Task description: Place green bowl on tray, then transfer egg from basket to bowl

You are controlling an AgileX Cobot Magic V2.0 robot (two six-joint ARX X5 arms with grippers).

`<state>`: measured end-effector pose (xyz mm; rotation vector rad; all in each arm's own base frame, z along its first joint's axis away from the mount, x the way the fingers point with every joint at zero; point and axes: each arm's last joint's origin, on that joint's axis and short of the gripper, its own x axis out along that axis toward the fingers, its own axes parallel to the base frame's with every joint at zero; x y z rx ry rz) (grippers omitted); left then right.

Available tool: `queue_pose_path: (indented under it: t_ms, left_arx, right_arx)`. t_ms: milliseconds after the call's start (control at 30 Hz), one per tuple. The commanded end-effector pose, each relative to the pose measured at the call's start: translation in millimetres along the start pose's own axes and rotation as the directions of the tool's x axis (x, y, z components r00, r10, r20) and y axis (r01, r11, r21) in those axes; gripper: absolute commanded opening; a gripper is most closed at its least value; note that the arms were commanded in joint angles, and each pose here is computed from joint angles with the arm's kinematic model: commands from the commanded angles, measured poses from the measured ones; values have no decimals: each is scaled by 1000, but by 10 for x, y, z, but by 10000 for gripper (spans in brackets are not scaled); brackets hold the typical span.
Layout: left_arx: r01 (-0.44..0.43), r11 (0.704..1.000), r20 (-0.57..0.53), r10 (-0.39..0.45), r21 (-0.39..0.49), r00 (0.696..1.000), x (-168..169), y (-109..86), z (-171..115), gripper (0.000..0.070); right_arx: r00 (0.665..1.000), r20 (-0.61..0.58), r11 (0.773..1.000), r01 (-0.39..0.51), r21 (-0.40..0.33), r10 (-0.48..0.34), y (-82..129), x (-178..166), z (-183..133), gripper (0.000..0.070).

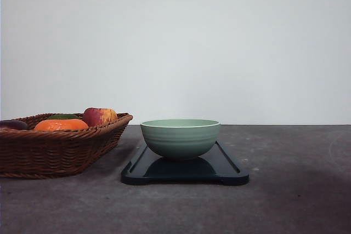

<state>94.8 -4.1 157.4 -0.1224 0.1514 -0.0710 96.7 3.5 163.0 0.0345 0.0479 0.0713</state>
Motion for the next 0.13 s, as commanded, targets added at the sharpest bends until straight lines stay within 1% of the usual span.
queue_pose_path:
  t_ms: [0,100]
  left_arx:
    - [-4,1000,-3,4,-1,1000,19,8,-47,0]
    - [-4,1000,-3,4,-1,1000,19,8,-47,0]
  right_arx:
    - [1000,9,1000,-1,11,1,1,3,-1,11]
    - [1000,10,1000,-1,11,1,0,3,-1,11]
